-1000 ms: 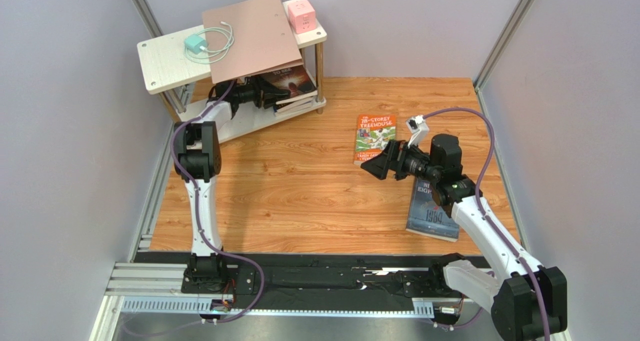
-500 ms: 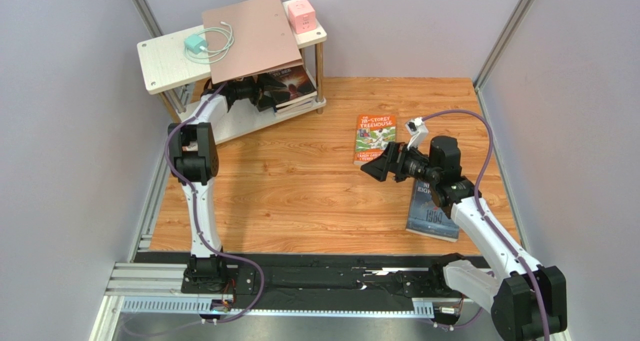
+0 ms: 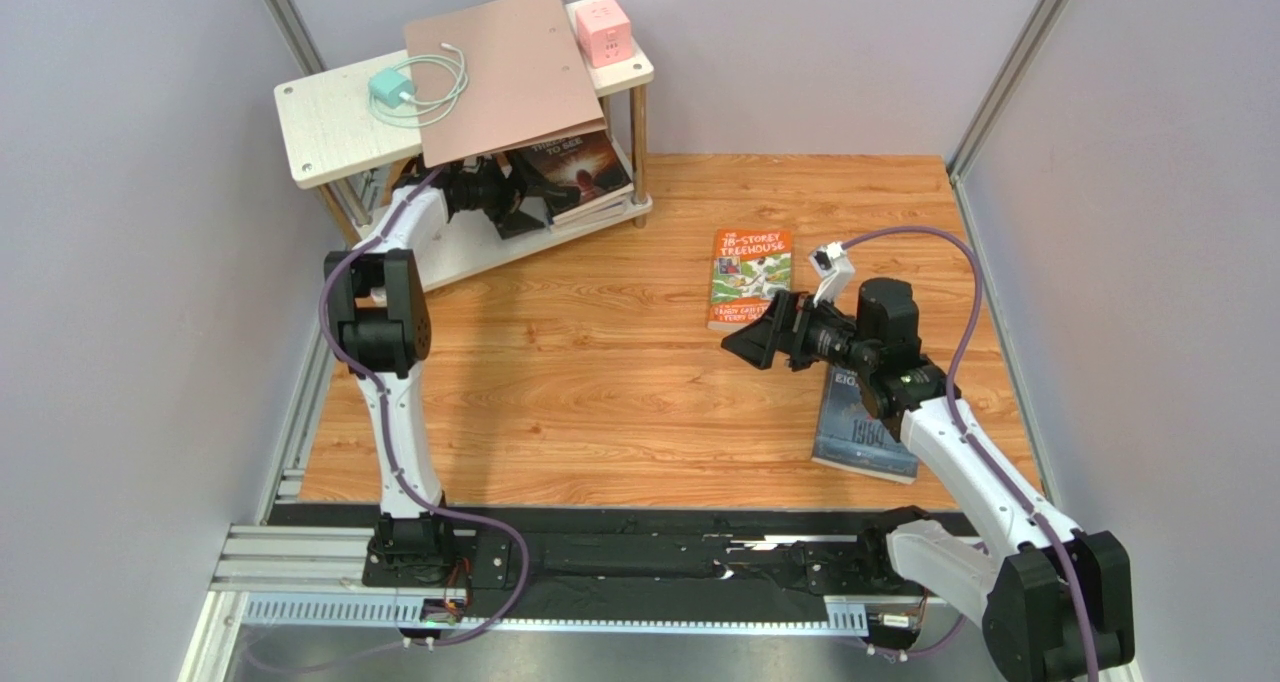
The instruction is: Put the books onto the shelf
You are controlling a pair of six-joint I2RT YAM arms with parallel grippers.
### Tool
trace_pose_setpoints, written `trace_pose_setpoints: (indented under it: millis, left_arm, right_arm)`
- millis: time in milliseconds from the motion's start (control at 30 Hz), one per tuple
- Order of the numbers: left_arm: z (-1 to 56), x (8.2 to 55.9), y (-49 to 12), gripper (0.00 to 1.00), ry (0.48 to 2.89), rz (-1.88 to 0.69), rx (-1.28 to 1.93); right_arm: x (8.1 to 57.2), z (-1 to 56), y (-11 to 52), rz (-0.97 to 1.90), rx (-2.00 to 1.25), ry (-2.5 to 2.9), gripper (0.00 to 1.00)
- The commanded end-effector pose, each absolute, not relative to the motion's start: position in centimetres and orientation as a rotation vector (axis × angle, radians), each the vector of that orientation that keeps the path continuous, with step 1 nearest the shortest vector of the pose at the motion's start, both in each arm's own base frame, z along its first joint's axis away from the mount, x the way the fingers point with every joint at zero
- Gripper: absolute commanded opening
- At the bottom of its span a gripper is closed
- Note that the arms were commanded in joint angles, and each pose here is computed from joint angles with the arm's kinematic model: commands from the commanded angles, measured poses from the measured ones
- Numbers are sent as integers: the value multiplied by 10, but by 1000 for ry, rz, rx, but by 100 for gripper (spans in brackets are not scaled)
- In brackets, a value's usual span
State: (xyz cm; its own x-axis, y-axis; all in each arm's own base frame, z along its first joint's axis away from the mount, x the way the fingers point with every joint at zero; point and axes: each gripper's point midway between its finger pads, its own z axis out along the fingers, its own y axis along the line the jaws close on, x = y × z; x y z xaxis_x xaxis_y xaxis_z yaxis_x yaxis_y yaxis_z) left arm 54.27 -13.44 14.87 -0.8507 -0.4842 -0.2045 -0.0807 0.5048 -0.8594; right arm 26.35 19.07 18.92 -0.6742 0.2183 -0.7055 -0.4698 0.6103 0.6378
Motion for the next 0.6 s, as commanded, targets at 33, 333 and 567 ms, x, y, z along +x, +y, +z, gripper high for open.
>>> trace_pose_setpoints:
  millis: [33,333,567]
  left_arm:
    - [136,508,-120,88,2394,-1160,-473]
    - [138,427,-137,77,2422,-946,-285]
    - [115,385,-224,0,2530,-852,6]
  right_arm:
    - [271,198,187,1050,-181,2002,100]
    - [308,165,164,885,61,2151,100]
    - [351,145,127,872,250,2179,100]
